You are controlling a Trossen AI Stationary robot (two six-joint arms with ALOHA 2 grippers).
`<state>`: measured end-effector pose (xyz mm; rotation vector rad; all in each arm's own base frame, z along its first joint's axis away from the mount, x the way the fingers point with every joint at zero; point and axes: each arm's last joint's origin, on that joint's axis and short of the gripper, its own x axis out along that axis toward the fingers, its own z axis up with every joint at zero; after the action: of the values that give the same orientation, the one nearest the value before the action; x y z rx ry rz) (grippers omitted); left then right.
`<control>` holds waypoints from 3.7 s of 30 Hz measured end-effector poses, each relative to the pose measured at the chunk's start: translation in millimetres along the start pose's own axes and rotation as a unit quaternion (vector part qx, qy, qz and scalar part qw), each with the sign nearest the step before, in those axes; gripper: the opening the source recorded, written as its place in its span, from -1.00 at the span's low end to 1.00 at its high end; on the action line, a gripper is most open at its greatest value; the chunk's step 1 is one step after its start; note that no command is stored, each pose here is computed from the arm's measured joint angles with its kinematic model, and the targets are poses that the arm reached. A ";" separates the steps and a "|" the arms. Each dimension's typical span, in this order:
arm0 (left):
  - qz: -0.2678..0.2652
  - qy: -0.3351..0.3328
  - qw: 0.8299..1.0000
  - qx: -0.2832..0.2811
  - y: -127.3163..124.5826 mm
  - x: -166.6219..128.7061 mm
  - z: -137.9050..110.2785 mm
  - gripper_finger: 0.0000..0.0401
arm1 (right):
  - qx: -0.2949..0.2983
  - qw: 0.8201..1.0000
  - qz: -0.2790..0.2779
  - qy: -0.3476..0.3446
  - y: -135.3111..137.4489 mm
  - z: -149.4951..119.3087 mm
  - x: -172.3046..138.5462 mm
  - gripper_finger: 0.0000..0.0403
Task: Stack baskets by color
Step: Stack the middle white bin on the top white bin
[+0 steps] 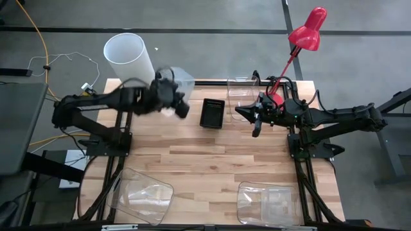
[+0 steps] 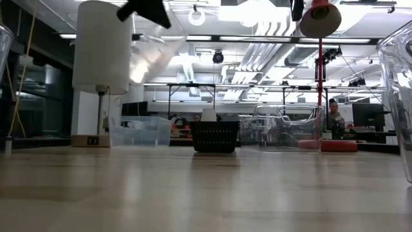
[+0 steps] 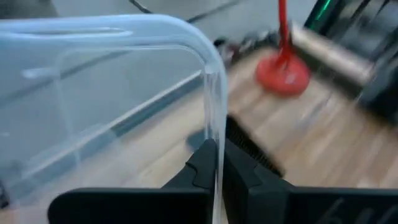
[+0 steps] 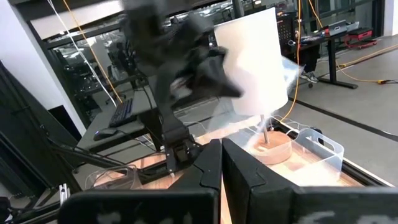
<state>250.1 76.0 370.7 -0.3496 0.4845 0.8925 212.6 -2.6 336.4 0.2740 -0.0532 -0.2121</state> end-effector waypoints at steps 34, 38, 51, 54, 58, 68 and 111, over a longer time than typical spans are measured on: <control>0.235 0.084 0.967 -0.049 20.4 134.5 -33.1 -1.00 | 0.002 1.000 -0.005 0.022 -1.1 -4.3 -0.1 -1.00; 0.223 0.075 0.969 -0.078 15.7 138.5 -34.2 -1.00 | 0.001 1.000 -0.006 0.027 -1.4 -5.3 -0.2 -1.00; 0.213 0.069 0.966 -0.132 12.4 137.6 -34.6 -1.00 | 0.000 0.999 -0.007 0.032 -1.7 -6.1 -0.3 -1.00; 0.231 0.078 0.956 -0.165 15.9 135.8 -38.3 -1.00 | 0.000 0.999 -0.007 0.031 -1.7 -6.1 -0.3 -1.00; 0.235 0.088 0.952 -0.176 19.1 136.0 -39.0 -1.00 | 0.000 0.999 -0.007 0.031 -1.7 -6.1 -0.3 -1.00; 0.240 0.082 0.948 -0.193 19.3 135.7 -39.3 -1.00 | 0.000 0.999 -0.007 0.031 -1.7 -6.1 -0.3 -1.00; 0.048 0.075 0.995 0.045 11.8 46.8 -6.6 0.05 | -0.002 0.999 -0.010 0.040 -2.2 -7.7 -0.4 -1.00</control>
<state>263.8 110.2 339.0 -0.3151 0.6833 0.9377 212.4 -2.6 328.3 0.2783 0.0291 -0.2205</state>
